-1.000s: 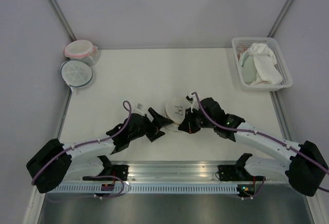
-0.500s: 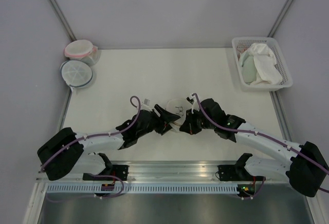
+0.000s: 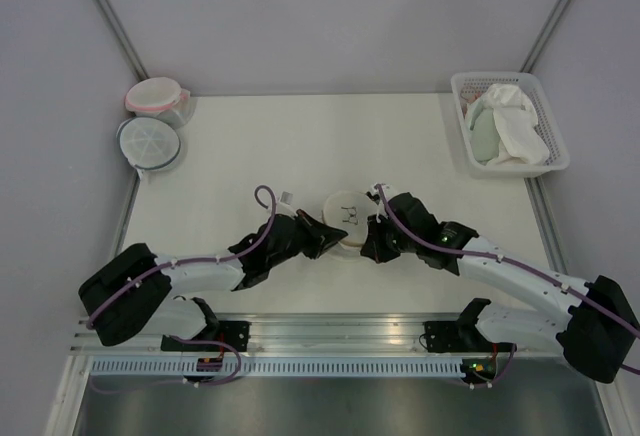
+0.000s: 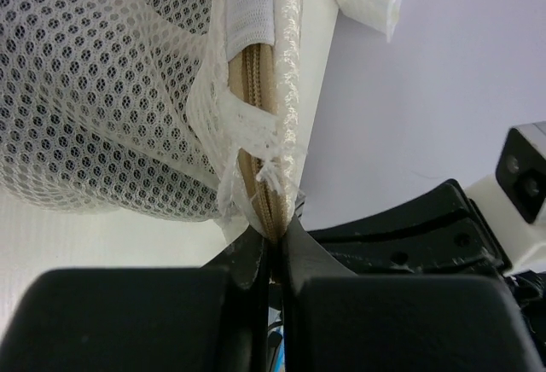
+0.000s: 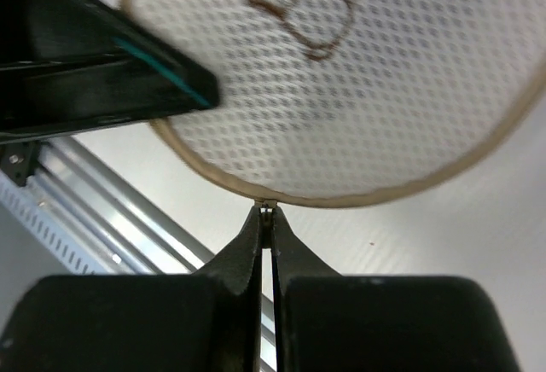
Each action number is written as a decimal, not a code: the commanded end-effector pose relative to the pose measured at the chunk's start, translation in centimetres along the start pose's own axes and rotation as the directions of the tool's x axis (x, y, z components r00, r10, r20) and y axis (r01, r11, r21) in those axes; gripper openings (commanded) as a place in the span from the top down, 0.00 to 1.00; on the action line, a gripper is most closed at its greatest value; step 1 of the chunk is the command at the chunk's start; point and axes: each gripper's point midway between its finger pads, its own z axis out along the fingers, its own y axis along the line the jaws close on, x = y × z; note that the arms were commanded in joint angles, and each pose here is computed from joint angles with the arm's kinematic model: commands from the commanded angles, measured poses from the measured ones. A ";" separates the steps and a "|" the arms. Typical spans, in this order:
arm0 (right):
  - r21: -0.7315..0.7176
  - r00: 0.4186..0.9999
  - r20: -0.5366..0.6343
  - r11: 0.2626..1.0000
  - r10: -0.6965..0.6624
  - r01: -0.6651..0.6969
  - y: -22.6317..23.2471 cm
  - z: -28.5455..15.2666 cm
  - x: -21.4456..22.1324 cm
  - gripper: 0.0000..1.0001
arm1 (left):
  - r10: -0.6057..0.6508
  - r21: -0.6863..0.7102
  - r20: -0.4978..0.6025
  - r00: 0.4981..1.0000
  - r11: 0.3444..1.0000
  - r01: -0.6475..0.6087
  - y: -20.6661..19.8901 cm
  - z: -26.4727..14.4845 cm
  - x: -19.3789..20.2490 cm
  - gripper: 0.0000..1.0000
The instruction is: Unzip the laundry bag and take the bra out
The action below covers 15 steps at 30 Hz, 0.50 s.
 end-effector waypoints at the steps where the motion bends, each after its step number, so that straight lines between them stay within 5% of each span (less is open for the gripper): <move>1: 0.249 1.000 -0.023 0.968 0.018 -0.012 -4.3 -0.8 0.8 1.00 | 0.085 0.040 0.027 0.996 0.995 -0.086 -1.5 -1.0 -1.0 0.98; 5: 0.386 0.999 0.019 0.921 0.047 -0.051 -6.7 -1.5 0.6 0.99 | 0.225 -0.004 -0.067 0.972 0.974 -0.226 -1.3 -1.1 0.2 0.98; 8: 0.494 0.995 0.098 0.867 0.028 -0.073 -8.5 -2.2 -1.4 1.00 | 0.372 0.009 -0.216 0.903 0.925 -0.379 -0.5 -1.3 2.2 0.98; 15: 0.641 0.985 0.166 0.764 -0.052 -0.068 -11.1 -2.1 -5.5 1.00 | 0.488 0.120 -0.482 0.728 0.860 -0.497 1.0 -3.0 5.7 0.98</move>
